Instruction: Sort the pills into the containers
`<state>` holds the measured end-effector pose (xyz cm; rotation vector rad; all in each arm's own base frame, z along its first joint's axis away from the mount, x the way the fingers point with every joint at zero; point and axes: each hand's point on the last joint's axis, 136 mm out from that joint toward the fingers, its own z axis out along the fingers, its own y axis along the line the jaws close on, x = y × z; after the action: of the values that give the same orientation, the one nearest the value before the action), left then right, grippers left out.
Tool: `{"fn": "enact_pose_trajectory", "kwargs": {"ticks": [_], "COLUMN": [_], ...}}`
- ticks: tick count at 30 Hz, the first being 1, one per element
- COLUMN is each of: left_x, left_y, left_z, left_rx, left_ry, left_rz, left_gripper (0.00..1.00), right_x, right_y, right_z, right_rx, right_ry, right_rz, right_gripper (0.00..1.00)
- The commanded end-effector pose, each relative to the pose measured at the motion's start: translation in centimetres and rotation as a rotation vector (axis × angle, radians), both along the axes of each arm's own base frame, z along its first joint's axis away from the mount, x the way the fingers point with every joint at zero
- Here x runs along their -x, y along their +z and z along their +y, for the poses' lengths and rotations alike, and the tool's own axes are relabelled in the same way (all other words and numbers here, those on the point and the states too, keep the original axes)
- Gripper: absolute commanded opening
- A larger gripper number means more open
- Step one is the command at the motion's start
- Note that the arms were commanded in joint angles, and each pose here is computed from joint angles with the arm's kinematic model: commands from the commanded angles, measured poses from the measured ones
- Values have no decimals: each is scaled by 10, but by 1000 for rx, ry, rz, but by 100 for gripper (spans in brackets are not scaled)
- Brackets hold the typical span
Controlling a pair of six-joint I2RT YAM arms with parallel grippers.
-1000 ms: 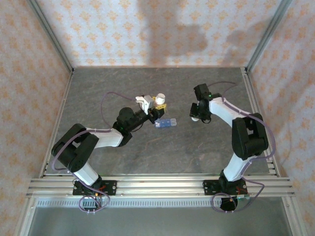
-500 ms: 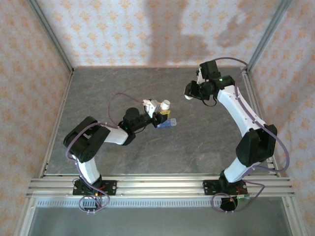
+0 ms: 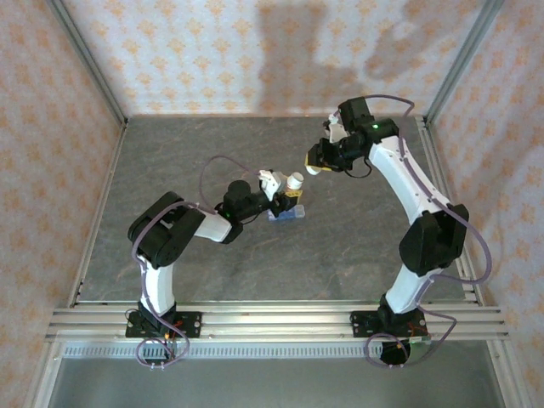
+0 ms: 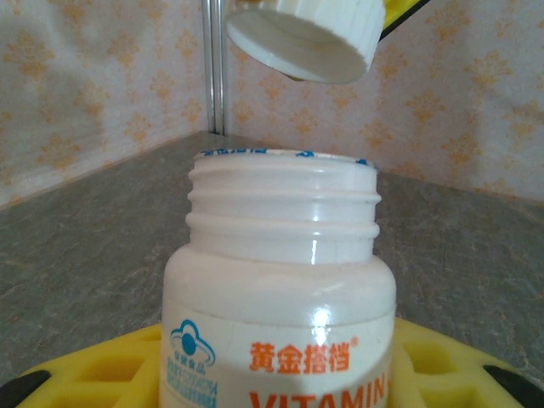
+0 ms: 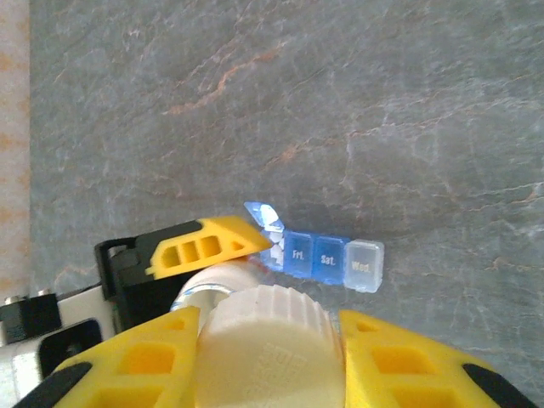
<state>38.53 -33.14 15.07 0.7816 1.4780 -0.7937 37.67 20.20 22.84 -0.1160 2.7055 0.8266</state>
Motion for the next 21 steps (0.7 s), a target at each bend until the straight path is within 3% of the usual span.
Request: {"fn": "enact_pose_trajectory", "kwargs": {"ticks": [1, 21], "left_x": [-8, -6], "left_y": [4, 17], "left_z": [-1, -1], "left_rx": [-10, 0], "left_ry": [-9, -44], "left_rz": [-52, -89], "left_gripper": [0, 0], "right_x": [9, 16], "right_y": [5, -30], "right_z": [10, 27], "right_rx": [-17, 54], "right_ry": [63, 151], "right_rz": [21, 99], "right_gripper": [33, 33]}}
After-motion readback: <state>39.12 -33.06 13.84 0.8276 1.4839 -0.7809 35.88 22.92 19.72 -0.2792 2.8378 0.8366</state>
